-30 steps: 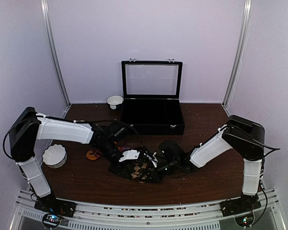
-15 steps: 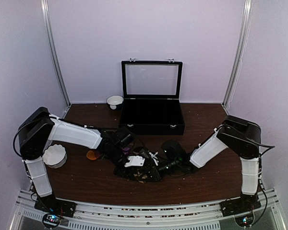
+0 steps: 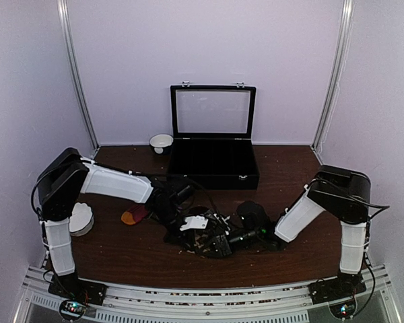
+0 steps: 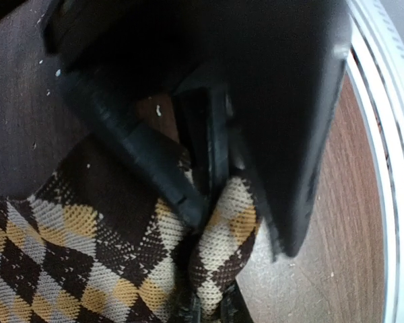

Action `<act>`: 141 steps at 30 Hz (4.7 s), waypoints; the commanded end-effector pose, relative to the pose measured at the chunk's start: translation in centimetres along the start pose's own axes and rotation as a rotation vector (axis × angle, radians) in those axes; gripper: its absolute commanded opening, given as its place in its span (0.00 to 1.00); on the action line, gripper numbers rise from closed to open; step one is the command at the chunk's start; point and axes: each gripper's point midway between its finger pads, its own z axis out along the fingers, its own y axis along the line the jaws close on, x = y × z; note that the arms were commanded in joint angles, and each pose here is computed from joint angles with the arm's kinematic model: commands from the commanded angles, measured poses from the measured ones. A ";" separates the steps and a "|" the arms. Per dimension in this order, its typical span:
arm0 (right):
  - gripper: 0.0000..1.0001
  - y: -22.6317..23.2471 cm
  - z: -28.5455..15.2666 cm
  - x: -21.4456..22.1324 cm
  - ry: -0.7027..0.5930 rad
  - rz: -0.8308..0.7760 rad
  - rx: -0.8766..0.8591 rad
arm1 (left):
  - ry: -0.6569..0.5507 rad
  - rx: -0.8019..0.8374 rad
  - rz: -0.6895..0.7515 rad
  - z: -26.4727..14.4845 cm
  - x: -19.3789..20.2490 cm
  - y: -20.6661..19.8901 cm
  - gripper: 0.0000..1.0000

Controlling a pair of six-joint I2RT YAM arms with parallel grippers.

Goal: Roll the socks
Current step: Roll the sock at the center of the board.

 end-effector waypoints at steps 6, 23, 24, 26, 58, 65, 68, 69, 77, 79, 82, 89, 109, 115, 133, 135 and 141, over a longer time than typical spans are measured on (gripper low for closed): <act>0.60 -3.0 -3.8 3.6 -0.049 -0.033 0.258 | 0.128 0.162 -0.245 1.6 3.6 0.0 0.00; 1.00 -4.7 -17.7 -0.3 -0.383 -0.254 0.987 | 0.170 0.361 -0.471 2.5 4.4 -0.4 0.00; 1.00 -4.5 -17.6 -0.6 -0.400 -0.236 0.914 | 0.166 0.372 -0.480 2.5 4.3 -0.4 0.00; 1.00 -3.9 -18.6 -1.5 -0.491 -0.205 0.803 | 0.163 0.373 -0.483 2.4 4.1 -0.3 0.00; 0.95 4.4 -10.2 -4.7 -0.228 -0.710 0.549 | 0.204 0.468 -0.607 3.9 4.9 0.7 0.00; 0.70 4.2 -4.8 -2.3 0.003 -0.844 0.538 | 0.203 0.477 -0.615 4.2 5.0 0.6 0.00; 0.64 3.7 -2.6 -0.6 0.104 -0.881 0.519 | 0.204 0.484 -0.617 4.3 5.1 0.5 0.00; 0.62 3.4 -2.0 0.0 0.143 -0.889 0.517 | 0.202 0.485 -0.616 4.3 5.1 0.5 0.00; 0.53 1.1 -0.7 -0.5 0.195 -0.970 0.603 | 0.191 0.501 -0.618 4.5 5.1 0.3 0.00; 0.50 0.9 -0.5 -0.9 0.199 -0.981 0.615 | 0.193 0.502 -0.618 4.5 5.2 0.2 0.00; 0.47 0.7 -0.3 -1.1 0.204 -0.994 0.622 | 0.190 0.504 -0.617 4.5 5.1 0.2 0.00; 0.38 0.1 0.0 -0.2 0.253 -1.000 0.606 | 0.192 0.507 -0.617 4.6 5.1 0.3 0.00; 0.10 -3.3 -0.2 5.1 0.336 -0.600 0.434 | -0.054 -0.036 -0.274 -3.9 1.4 2.3 0.41; 0.07 -4.1 0.3 7.1 0.390 -0.411 0.411 | -0.055 -0.071 -0.219 -4.8 1.5 1.9 0.41; 0.04 -6.2 0.8 8.2 0.343 0.013 0.384 | -0.323 -0.148 -0.007 -8.0 -1.1 -2.3 0.42; 0.04 -6.3 0.8 8.1 0.338 0.051 0.396 | -0.318 -0.136 0.009 -7.8 -1.0 -3.0 0.42; 0.04 -6.6 1.4 8.5 0.319 0.206 0.404 | -0.218 -0.206 0.048 -5.4 0.7 -2.3 0.42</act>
